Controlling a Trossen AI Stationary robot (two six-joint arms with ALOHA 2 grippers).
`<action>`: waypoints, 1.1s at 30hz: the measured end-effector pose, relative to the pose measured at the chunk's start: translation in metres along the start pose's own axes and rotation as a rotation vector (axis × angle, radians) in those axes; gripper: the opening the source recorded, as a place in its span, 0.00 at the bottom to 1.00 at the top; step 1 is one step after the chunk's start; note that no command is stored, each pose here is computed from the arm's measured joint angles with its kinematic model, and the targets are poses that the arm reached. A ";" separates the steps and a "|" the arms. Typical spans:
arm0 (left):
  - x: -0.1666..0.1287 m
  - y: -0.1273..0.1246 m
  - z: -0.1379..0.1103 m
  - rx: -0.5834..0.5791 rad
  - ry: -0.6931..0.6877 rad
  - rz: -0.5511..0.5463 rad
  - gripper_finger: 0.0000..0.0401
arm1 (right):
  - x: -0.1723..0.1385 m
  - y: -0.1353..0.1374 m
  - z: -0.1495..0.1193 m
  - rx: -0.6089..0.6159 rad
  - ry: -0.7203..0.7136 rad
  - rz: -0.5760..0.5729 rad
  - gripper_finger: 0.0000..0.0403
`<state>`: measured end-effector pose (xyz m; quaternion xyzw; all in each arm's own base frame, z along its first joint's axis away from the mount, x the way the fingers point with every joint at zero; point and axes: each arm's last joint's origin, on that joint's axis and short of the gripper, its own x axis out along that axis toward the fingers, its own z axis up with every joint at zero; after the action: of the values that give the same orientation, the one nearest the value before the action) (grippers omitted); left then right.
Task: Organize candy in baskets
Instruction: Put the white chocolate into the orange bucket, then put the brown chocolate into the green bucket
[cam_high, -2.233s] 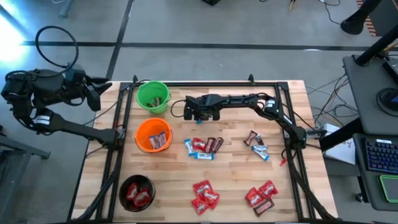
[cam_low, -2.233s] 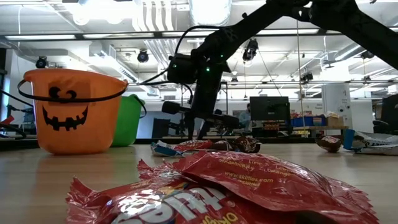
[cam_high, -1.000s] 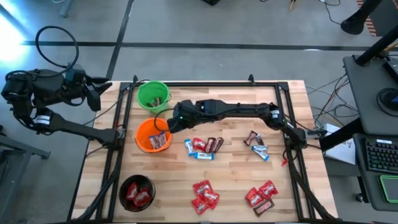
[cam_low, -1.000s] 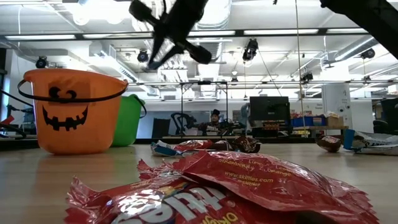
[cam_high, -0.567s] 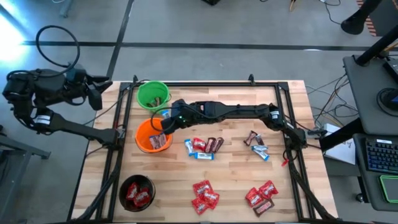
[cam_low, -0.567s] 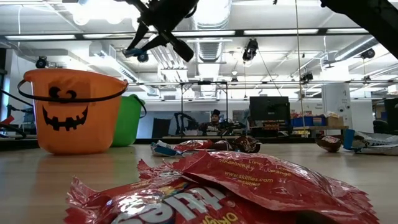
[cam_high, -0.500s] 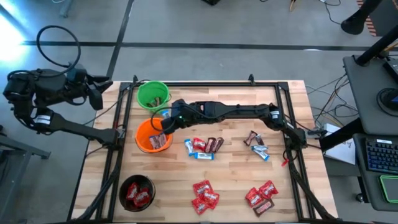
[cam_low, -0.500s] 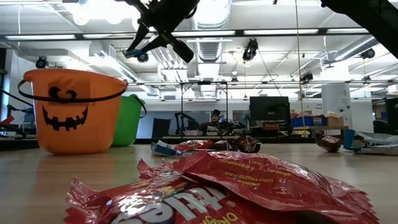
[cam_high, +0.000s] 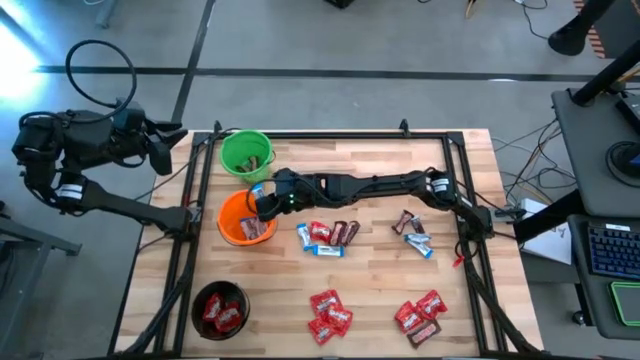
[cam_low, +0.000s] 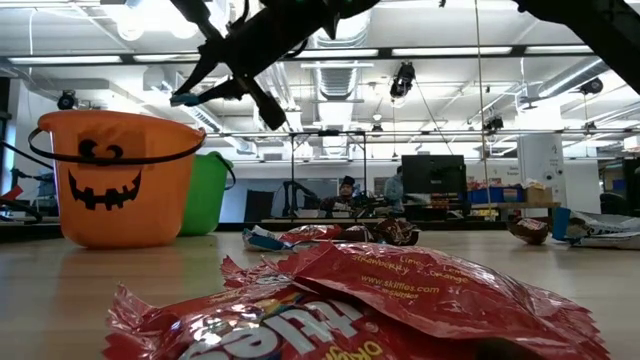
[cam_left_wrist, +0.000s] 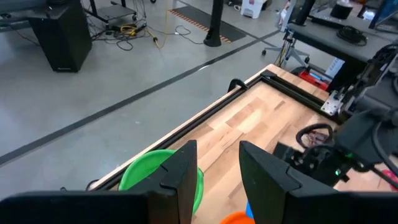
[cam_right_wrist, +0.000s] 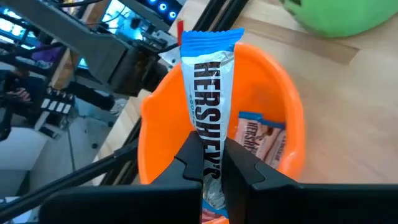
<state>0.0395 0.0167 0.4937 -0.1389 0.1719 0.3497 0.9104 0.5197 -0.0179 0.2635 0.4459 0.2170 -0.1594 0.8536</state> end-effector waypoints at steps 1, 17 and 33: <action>0.000 0.000 0.000 -0.002 -0.001 0.000 0.25 | 0.000 0.001 -0.002 -0.002 0.002 0.004 0.03; 0.000 0.000 0.000 -0.005 0.000 0.001 0.25 | -0.001 0.007 -0.006 -0.063 0.017 0.042 0.31; -0.002 0.002 -0.005 0.014 0.062 -0.041 0.25 | -0.042 0.009 -0.004 -0.046 0.174 -0.206 0.34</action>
<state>0.0360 0.0152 0.4895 -0.1469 0.1993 0.3252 0.9127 0.4870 -0.0058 0.2892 0.4137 0.3383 -0.2020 0.8207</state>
